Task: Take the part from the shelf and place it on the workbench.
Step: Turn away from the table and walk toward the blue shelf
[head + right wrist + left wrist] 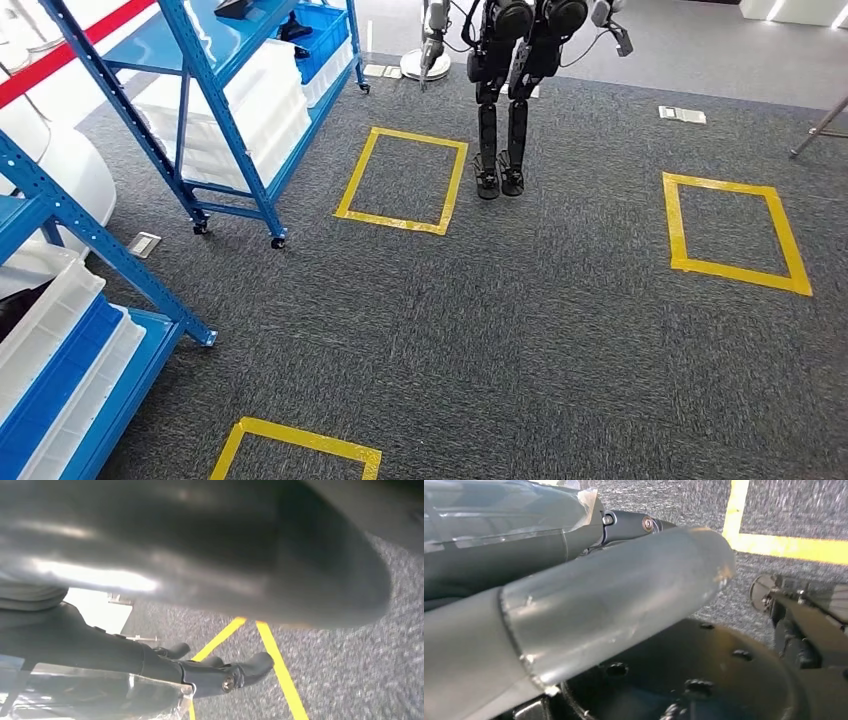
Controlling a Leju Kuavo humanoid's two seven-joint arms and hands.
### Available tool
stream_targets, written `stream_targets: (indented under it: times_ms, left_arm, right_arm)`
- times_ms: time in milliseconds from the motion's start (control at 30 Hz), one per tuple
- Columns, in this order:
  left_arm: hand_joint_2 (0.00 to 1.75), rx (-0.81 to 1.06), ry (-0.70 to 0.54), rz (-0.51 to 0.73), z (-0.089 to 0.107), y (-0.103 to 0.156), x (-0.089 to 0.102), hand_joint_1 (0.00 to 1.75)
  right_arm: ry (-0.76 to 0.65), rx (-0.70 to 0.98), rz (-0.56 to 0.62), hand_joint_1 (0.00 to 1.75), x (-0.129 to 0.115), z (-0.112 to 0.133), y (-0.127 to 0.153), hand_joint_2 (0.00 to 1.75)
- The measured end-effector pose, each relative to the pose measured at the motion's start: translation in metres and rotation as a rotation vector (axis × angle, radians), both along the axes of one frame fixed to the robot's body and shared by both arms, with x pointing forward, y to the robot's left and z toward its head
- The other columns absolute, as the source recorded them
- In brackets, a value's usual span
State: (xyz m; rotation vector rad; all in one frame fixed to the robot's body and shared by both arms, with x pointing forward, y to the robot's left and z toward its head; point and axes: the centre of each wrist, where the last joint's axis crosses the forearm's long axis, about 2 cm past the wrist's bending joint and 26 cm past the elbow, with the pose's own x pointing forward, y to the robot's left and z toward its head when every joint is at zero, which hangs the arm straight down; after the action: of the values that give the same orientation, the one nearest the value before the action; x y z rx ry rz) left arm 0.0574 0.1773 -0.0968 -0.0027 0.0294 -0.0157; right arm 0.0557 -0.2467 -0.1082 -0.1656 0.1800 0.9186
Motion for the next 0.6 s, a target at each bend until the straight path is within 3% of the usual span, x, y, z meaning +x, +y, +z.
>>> stream_targets:
  times_ms: [400, 600]
  left_arm:
    - [0.0, -0.003, 0.013, -0.112, -0.0017, 0.0038, -0.0054, 0.0]
    - [0.0, -0.022, 0.009, -0.231, -0.0011, 0.0025, -0.0022, 0.0]
  right_arm:
    - [0.039, -0.036, -0.121, 0.0, -0.009, -0.0011, 0.0001, 0.0]
    - [0.05, -0.074, -0.223, 0.0, -0.007, -0.0009, -0.0002, 0.0]
